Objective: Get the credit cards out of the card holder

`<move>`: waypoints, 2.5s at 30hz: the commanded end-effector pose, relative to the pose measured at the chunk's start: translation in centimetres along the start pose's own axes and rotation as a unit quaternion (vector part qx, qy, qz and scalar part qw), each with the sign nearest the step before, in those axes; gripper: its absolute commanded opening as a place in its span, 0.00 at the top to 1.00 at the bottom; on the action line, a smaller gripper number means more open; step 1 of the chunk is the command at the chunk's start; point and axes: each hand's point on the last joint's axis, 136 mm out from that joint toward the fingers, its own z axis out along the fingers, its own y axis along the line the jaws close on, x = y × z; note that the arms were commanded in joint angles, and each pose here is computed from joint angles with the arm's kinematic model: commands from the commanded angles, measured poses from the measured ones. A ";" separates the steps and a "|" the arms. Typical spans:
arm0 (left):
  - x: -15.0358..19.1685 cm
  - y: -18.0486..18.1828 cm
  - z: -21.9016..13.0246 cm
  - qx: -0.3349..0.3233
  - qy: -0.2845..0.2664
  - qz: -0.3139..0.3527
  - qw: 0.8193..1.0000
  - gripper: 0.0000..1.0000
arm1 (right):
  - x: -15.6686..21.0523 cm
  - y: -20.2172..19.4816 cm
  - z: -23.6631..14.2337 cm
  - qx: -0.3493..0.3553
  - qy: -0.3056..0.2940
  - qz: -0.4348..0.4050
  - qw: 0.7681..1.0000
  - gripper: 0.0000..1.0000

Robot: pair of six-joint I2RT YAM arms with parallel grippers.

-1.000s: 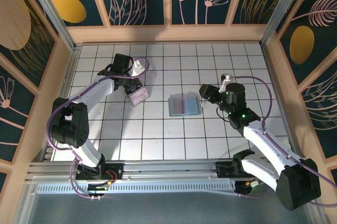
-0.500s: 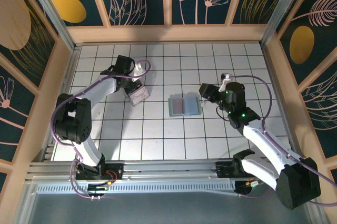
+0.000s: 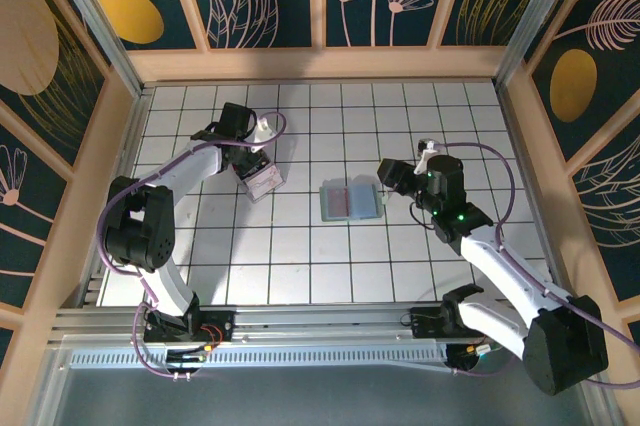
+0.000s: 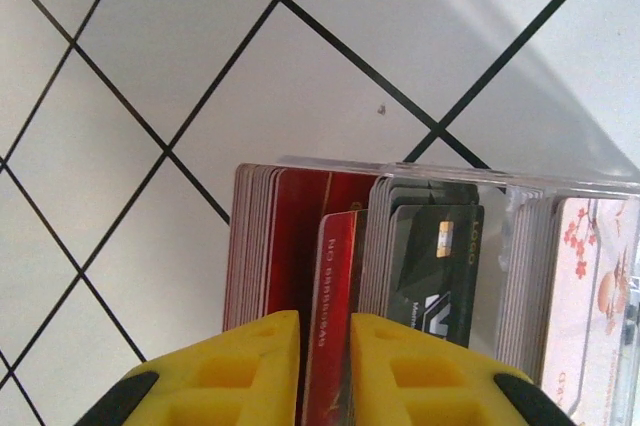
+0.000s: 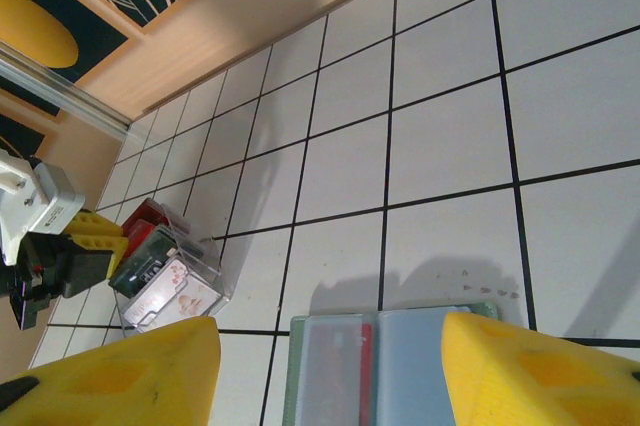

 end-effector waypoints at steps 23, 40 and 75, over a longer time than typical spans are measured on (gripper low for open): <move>-8.2 4.6 -10.1 -0.103 -0.169 -0.175 0.964 0.03 | 2.3 0.4 2.8 0.057 0.056 -0.030 0.996 0.51; -6.8 1.3 -11.4 -0.082 -0.247 -0.419 0.870 0.01 | 9.1 2.2 7.3 0.095 0.172 -0.110 0.974 0.52; -4.7 1.1 -9.9 -0.093 -0.240 -0.479 0.839 0.01 | 17.0 1.0 10.4 0.186 0.283 -0.211 0.917 0.37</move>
